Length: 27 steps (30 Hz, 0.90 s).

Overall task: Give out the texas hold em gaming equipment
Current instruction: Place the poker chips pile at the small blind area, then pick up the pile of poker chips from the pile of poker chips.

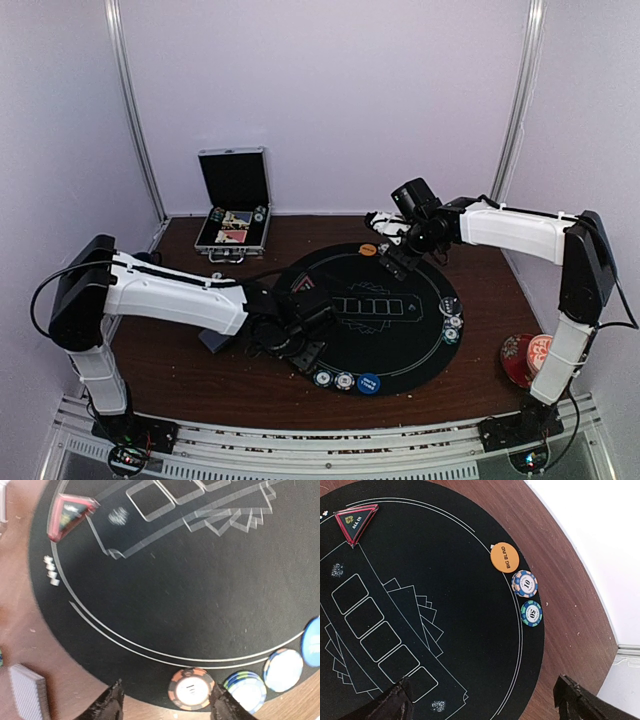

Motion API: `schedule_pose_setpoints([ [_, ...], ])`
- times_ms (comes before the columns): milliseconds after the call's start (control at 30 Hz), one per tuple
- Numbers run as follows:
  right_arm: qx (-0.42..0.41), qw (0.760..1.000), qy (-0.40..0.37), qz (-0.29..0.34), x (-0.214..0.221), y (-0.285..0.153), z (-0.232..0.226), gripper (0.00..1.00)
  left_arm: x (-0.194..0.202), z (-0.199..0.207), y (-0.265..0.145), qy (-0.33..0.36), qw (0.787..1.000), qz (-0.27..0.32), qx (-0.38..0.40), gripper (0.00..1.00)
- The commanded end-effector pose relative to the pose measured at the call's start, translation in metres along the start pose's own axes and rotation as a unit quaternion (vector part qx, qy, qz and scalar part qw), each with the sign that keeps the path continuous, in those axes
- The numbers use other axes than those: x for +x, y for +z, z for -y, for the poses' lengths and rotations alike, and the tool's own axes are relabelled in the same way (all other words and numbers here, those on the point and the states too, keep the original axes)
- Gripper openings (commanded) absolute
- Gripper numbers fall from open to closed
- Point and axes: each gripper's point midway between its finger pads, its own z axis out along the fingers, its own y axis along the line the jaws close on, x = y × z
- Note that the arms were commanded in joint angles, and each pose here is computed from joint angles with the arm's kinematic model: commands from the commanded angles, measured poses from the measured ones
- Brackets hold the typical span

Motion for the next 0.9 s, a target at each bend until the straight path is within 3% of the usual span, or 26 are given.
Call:
schedule_pose_setpoints([
  [0,0.013,1.0,0.006,0.007,-0.002,-0.005,0.007,1.0,-0.03,-0.026,-0.029,-0.02,0.998,0.039,-0.042,0.64],
  [133,0.013,1.0,0.005,0.006,-0.001,-0.004,0.006,1.0,-0.042,-0.059,-0.038,-0.042,0.996,0.043,-0.061,0.71],
  [400,0.013,1.0,0.004,0.003,0.001,-0.003,0.006,1.0,-0.073,-0.148,-0.058,-0.086,0.987,0.051,-0.129,0.97],
  [867,0.019,1.0,0.002,-0.003,0.003,0.001,0.006,1.0,-0.076,-0.298,-0.053,-0.218,0.963,0.026,-0.156,0.98],
])
